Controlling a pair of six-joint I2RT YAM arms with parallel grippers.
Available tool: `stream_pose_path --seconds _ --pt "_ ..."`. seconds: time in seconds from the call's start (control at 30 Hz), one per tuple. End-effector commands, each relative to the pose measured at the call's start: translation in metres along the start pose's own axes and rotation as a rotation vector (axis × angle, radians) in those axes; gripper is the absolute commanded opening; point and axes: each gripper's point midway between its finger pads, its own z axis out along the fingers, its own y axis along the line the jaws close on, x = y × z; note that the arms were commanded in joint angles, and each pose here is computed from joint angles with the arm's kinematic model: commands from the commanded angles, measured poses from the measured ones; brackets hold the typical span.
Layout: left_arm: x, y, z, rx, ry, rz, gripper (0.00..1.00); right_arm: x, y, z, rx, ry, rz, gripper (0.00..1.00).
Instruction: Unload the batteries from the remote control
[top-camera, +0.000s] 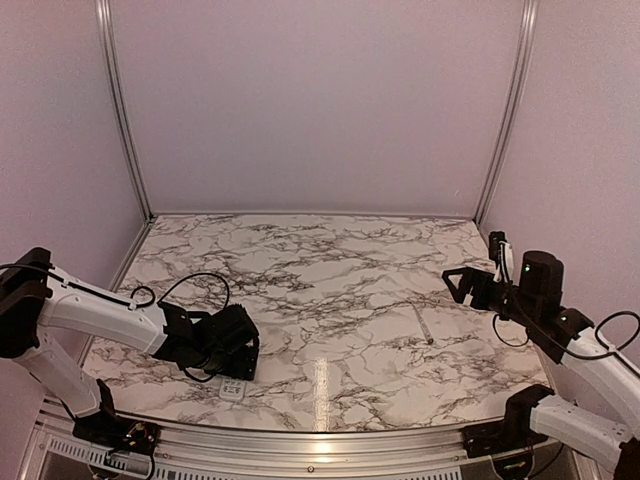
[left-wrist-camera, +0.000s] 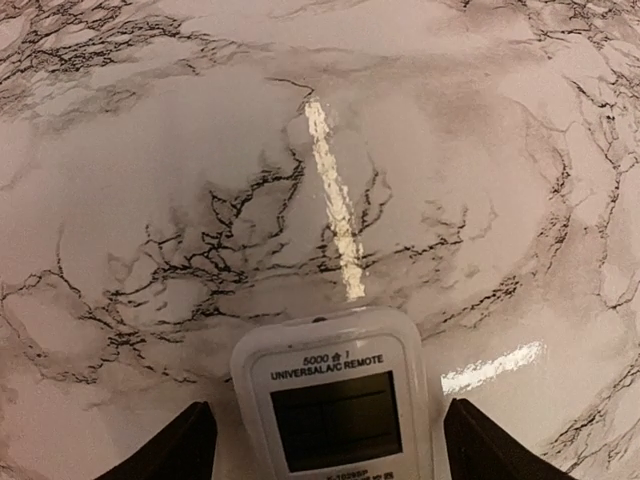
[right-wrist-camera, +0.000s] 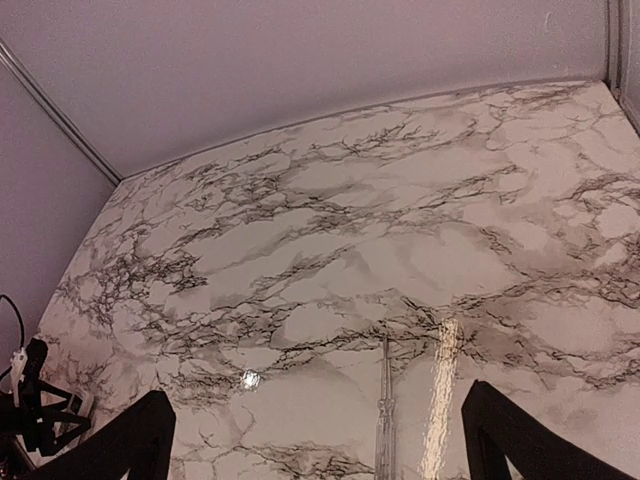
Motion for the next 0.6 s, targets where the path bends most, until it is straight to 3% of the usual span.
stream_pose_path --seconds 0.0,0.2,0.37,0.57 --pt "0.011 -0.002 -0.002 -0.02 0.036 0.014 0.8 0.005 -0.001 -0.001 0.012 0.011 -0.005 0.98" --pt "0.021 -0.006 0.001 -0.026 0.069 0.027 0.7 0.005 -0.001 -0.001 0.01 0.007 -0.008 0.98" --pt "0.018 -0.006 0.0 -0.031 0.058 0.024 0.45 0.005 -0.001 -0.001 0.011 0.007 -0.007 0.98" --pt "0.004 -0.016 -0.004 -0.006 0.016 0.032 0.43 0.005 0.001 0.002 -0.004 0.008 0.0 0.98"
